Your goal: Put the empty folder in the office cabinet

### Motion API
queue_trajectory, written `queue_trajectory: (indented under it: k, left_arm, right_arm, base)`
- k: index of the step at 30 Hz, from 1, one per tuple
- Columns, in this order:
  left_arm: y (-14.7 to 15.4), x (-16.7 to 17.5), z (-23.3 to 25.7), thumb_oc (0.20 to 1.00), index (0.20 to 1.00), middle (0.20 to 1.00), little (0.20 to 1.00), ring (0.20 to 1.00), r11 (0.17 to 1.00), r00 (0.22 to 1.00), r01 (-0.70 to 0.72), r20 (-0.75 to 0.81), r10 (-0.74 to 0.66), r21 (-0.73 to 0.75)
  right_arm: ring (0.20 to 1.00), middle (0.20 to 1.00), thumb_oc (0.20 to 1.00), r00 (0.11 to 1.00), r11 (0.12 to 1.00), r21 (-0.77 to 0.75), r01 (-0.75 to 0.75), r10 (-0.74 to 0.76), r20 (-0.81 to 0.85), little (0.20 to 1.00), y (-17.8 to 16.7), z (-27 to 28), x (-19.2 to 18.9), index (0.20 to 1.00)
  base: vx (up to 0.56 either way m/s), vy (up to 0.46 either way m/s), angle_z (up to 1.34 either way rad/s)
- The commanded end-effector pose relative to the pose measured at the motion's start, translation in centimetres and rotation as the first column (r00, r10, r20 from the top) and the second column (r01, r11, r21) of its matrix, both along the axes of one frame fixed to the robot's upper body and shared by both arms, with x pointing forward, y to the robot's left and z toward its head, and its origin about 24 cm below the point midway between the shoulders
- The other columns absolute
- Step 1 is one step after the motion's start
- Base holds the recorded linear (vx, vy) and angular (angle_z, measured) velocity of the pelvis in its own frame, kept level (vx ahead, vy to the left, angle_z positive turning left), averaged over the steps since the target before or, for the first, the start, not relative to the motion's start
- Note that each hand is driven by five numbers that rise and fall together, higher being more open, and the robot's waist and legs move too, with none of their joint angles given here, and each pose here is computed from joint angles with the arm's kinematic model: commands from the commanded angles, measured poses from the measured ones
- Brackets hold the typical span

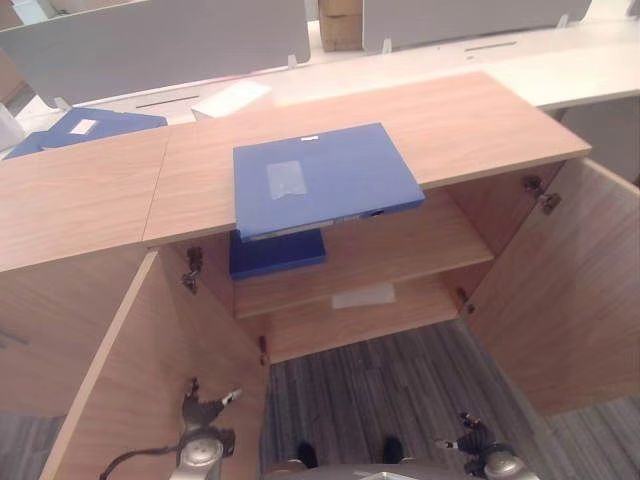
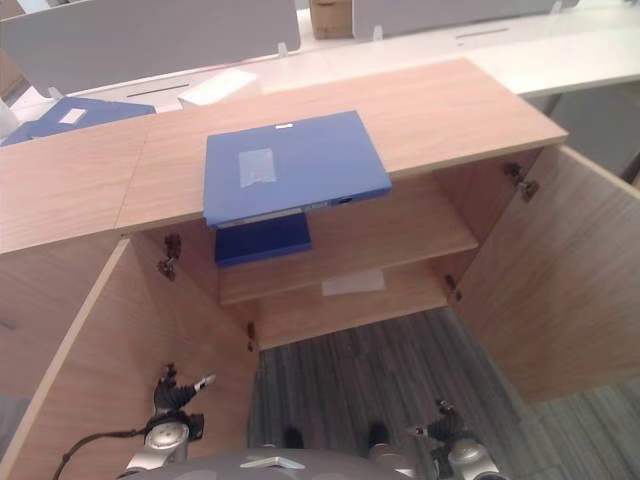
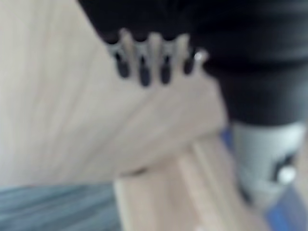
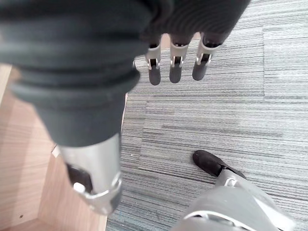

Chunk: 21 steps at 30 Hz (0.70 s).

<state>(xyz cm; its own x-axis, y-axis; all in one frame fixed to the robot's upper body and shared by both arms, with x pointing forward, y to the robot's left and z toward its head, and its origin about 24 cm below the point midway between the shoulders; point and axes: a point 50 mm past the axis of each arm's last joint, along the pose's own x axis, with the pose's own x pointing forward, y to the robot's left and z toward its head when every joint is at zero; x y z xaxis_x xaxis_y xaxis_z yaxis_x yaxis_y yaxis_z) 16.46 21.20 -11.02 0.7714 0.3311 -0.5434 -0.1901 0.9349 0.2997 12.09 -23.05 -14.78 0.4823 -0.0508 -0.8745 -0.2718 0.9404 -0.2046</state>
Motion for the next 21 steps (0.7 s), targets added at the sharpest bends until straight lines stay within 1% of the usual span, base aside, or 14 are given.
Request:
queue_trajectory:
  k: [1,3,4,5,7,8,9,11,15,17,18,20,21]
  left_arm:
    - [3.7,5.9,6.0,1.000,1.000,1.000,1.000,1.000,0.958,0.953,-0.041,0.299,-0.048,0.285]
    - [3.8,6.3,6.7,1.000,1.000,1.000,1.000,1.000,0.951,0.944,-0.047,0.324,-0.057,0.305]
    - [4.0,7.6,8.7,1.000,1.000,1.000,1.000,1.000,0.931,0.910,-0.058,0.402,-0.099,0.360]
    - [3.9,8.2,9.9,1.000,1.000,1.000,1.000,1.000,0.907,0.885,-0.058,0.442,-0.147,0.417]
    - [3.7,8.9,11.8,1.000,1.000,1.000,1.000,1.000,0.852,0.839,-0.070,0.493,-0.232,0.519]
    - [3.8,9.1,12.5,1.000,1.000,1.000,1.000,1.000,0.833,0.826,-0.077,0.503,-0.254,0.547]
    - [3.9,9.4,13.3,1.000,1.000,1.000,1.000,1.000,0.804,0.809,-0.085,0.511,-0.289,0.589]
    - [4.0,9.8,14.6,1.000,1.000,1.000,1.000,1.000,0.773,0.787,-0.097,0.524,-0.326,0.627]
    - [4.3,10.5,17.1,1.000,1.000,1.000,1.000,1.000,0.659,0.732,-0.125,0.517,-0.444,0.742]
    - [4.3,10.7,17.8,1.000,1.000,1.000,1.000,1.000,0.624,0.714,-0.134,0.512,-0.478,0.770]
    - [4.3,10.9,18.3,1.000,1.000,1.000,1.000,1.000,0.583,0.705,-0.146,0.498,-0.506,0.799]
    - [4.2,11.0,18.6,1.000,1.000,1.000,1.000,1.000,0.555,0.692,-0.150,0.488,-0.532,0.818]
    - [3.9,11.1,18.9,1.000,1.000,1.000,1.000,1.000,0.525,0.678,-0.148,0.473,-0.563,0.838]
  right_arm:
    - [1.000,1.000,1.000,0.996,0.998,-0.037,-0.055,0.058,0.068,1.000,-0.4,1.1,2.7,1.000]
    - [1.000,1.000,1.000,0.996,0.998,-0.039,-0.056,0.059,0.068,1.000,-0.5,1.1,2.8,1.000]
    - [1.000,1.000,1.000,0.996,0.997,-0.046,-0.055,0.059,0.073,1.000,-0.5,1.2,2.9,1.000]
    - [1.000,1.000,1.000,0.995,0.997,-0.048,-0.054,0.057,0.076,1.000,-0.5,1.2,3.0,1.000]
    - [1.000,1.000,1.000,0.996,0.998,-0.045,-0.050,0.053,0.070,1.000,-0.5,1.2,3.0,1.000]
    - [1.000,1.000,1.000,0.996,0.998,-0.044,-0.051,0.054,0.068,1.000,-0.5,1.2,2.9,1.000]
    - [1.000,1.000,1.000,0.997,0.998,-0.042,-0.051,0.053,0.064,1.000,-0.4,1.1,2.7,1.000]
    - [1.000,1.000,1.000,0.997,0.998,-0.036,-0.048,0.050,0.056,1.000,-0.2,1.0,2.5,1.000]
    - [1.000,1.000,1.000,0.997,0.998,-0.036,-0.058,0.059,0.047,1.000,0.0,0.8,2.0,1.000]
    - [1.000,1.000,1.000,0.997,0.997,-0.038,-0.060,0.062,0.046,1.000,0.0,0.7,1.8,1.000]
    - [1.000,1.000,1.000,0.997,0.997,-0.040,-0.064,0.066,0.045,1.000,0.0,0.7,1.8,1.000]
    - [1.000,1.000,1.000,0.997,0.997,-0.041,-0.067,0.069,0.044,1.000,0.0,0.7,1.8,1.000]
    - [1.000,1.000,1.000,0.997,0.997,-0.041,-0.069,0.070,0.041,1.000,0.0,0.7,1.7,1.000]
  base:
    - [0.00,0.015,0.06]
    - [-0.01,0.015,0.12]
    - [-0.02,0.019,0.11]
    - [0.00,0.000,0.00]
    - [0.04,0.017,0.01]
    - [0.06,0.021,0.02]
    - [0.05,0.016,0.00]
    - [0.05,0.012,-0.02]
    - [0.03,0.010,-0.01]
    - [0.01,0.010,-0.02]
    - [0.01,0.020,-0.09]
    - [0.02,0.019,-0.10]
    - [0.01,0.012,-0.04]
